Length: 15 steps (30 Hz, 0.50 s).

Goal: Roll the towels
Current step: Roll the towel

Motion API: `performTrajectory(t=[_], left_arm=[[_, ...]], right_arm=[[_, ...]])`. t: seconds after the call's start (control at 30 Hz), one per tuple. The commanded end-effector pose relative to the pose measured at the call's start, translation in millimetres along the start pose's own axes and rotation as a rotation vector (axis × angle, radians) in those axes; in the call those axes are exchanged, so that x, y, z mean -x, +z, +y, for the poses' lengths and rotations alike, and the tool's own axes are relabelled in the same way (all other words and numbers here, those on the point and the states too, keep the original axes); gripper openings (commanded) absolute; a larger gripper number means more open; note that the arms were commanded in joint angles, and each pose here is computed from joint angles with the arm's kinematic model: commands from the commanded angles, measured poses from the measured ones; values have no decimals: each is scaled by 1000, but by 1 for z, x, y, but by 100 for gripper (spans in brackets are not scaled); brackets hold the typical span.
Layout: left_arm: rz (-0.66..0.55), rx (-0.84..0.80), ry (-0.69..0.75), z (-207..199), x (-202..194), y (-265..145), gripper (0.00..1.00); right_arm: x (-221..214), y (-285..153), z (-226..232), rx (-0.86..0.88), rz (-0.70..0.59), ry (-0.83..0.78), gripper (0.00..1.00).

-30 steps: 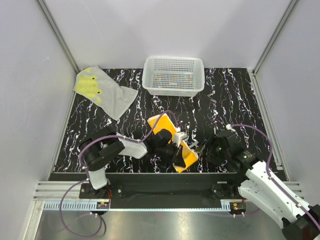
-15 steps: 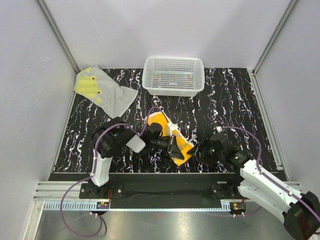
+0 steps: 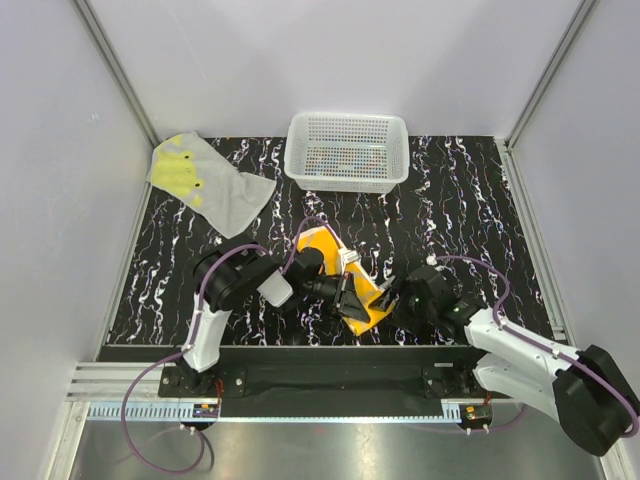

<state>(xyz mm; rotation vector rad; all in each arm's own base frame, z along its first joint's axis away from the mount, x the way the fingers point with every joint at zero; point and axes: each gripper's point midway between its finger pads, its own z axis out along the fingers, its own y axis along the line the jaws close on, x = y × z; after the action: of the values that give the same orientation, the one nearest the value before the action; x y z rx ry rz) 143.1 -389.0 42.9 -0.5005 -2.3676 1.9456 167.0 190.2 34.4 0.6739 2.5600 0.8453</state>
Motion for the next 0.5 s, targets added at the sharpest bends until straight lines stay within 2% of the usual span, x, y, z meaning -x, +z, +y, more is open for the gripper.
performTrajectory(t=[0.0,0.2,0.27,0.37,0.4,0.47], left_arm=[[25,-59,78,-10,3,3,3],[55,-71,61,-5,-3,6,4],[61,-86,70,-8,-5,7,4],[68,-106,75,-12,-7,10,5],[68,-106,68,-12,-7,10,6],[69,-108,71,-13,-7,11,7]], right_arm=[[7,5,-2,-15,-49,24,77],[11,11,0,-5,-66,37,76],[9,14,0,-5,-58,34,72],[7,20,0,-6,-43,31,55],[4,23,-2,-12,-35,26,44],[1,24,-5,-17,-30,23,30]])
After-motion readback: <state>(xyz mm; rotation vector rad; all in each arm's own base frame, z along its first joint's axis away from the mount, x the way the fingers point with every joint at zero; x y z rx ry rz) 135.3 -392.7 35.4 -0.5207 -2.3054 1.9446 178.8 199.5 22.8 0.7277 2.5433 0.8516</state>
